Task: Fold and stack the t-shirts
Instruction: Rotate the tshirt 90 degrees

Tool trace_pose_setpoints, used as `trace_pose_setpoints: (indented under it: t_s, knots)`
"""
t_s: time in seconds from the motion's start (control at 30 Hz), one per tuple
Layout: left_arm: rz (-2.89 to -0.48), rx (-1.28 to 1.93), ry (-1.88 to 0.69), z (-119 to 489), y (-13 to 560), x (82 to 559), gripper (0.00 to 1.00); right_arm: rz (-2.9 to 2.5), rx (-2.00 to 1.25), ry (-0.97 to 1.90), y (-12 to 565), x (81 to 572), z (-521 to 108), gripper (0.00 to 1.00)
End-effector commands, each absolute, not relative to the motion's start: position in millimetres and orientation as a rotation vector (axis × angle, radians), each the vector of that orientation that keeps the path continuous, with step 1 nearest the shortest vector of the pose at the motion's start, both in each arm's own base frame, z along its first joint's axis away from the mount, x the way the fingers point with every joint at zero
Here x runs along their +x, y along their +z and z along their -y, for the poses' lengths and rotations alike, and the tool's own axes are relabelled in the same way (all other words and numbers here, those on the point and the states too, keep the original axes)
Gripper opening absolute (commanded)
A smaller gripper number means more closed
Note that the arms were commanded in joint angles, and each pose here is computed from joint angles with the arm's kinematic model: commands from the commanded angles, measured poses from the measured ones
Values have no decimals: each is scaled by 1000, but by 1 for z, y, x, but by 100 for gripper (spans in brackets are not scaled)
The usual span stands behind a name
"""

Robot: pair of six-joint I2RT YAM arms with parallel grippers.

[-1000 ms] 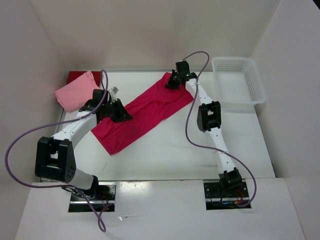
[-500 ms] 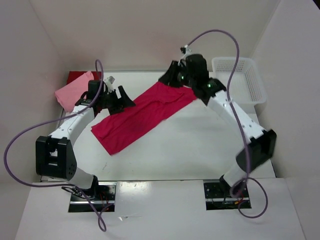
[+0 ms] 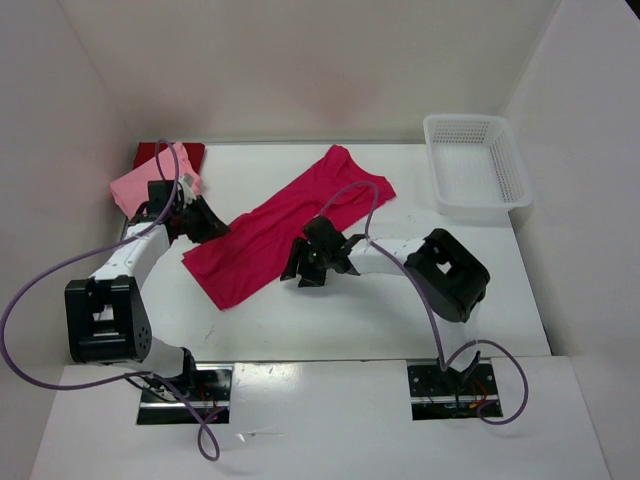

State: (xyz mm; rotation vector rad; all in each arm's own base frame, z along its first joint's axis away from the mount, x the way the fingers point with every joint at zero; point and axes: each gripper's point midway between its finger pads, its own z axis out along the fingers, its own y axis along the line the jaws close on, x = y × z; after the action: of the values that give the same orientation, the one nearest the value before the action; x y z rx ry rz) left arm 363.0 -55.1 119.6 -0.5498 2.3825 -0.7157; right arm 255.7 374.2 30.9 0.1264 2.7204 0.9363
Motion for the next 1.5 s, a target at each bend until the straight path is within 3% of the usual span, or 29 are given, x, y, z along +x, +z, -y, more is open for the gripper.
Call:
trace_pose_setpoints:
  t_s: [0.0, 0.13, 0.27, 0.3, 0.47, 0.57, 0.7, 0.77, 0.8, 0.83, 0.9, 0.97, 1.27, 1.37, 1.47]
  knots:
    - [-2338, -477, -692, 53, 132, 364, 29, -2576, 230, 1025, 52, 293, -400, 64]
    - [-2356, -467, -701, 55, 128, 359, 28, -2609, 306, 965, 20, 303, -405, 63]
    - [-2332, -424, -711, 59, 140, 366, 28, -2666, 330, 915, -4, 307, -409, 32]
    - [-2323, -419, -710, 59, 144, 368, 28, -2674, 332, 907, -5, 305, -408, 16]
    - [-2315, -362, -706, 73, 152, 382, 28, -2713, 159, 864, 7, 270, -374, 1]
    - [-2326, -315, -717, 88, 151, 394, 29, -2760, 97, 830, 19, 243, -330, 0]
    - [-2345, -215, -718, 116, 140, 416, 40, -2849, 27, 777, 22, 219, -262, 0]
    - [-2365, -158, -722, 136, 131, 433, 53, -2896, 42, 756, 24, 204, -235, 1]
    - [-2372, -143, -728, 143, 128, 438, 58, -2894, 90, 737, 25, 209, -221, 4]
    - [-2415, -123, -737, 156, 110, 442, 63, -2884, 108, 738, 30, 211, -217, 19]
    - [-2390, -77, -746, 170, 116, 463, 71, -2806, 139, 790, 52, 225, -216, 35]
    - [-2429, -54, -755, 185, 94, 471, 74, -2764, 176, 799, 65, 235, -210, 40]
    - [-2442, -21, -761, 211, 43, 542, 72, -2634, 198, 901, 96, 261, -200, 43]
    - [-2448, 20, -799, 233, 29, 556, 63, -2616, 215, 929, 100, 264, -204, 43]
    - [-2431, 51, -846, 255, 21, 572, 45, -2625, 219, 925, 97, 264, -204, 43]
